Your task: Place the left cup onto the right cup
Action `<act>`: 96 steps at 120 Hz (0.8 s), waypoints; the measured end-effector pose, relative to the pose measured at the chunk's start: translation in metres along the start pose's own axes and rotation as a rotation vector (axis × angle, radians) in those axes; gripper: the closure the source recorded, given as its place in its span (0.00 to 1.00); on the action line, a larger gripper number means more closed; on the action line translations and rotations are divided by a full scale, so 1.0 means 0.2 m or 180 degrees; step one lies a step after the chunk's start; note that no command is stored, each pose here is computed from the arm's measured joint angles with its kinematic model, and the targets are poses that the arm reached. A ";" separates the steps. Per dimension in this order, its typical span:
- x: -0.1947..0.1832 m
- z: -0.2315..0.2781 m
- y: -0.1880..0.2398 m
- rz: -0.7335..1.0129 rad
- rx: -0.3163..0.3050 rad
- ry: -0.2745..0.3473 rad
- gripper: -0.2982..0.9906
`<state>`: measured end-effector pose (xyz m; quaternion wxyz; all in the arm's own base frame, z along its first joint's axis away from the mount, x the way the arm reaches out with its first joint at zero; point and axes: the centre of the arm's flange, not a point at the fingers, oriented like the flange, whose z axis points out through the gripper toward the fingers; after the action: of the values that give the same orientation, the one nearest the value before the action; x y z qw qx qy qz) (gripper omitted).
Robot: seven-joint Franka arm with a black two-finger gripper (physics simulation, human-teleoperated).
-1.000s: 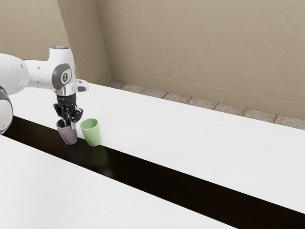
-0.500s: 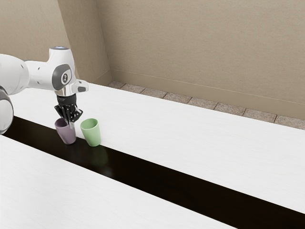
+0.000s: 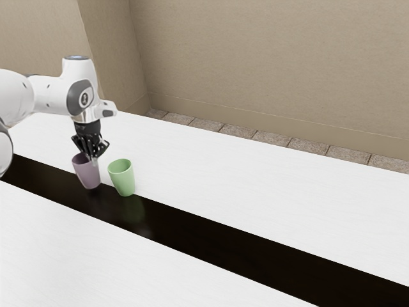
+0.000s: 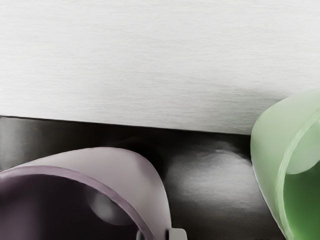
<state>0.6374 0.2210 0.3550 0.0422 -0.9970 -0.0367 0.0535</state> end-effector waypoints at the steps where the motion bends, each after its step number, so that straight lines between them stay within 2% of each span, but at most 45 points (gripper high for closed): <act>1: 0.00 -0.01 0.00 0.0000 0.0001 0.0004 0.84; 40: -0.07 -0.22 0.08 0.0059 0.0043 0.0114 0.84; 96: -0.14 -0.54 0.24 0.0220 0.0249 0.0255 0.84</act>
<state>0.6243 0.1622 0.4617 0.0807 -0.9966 0.0016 0.0164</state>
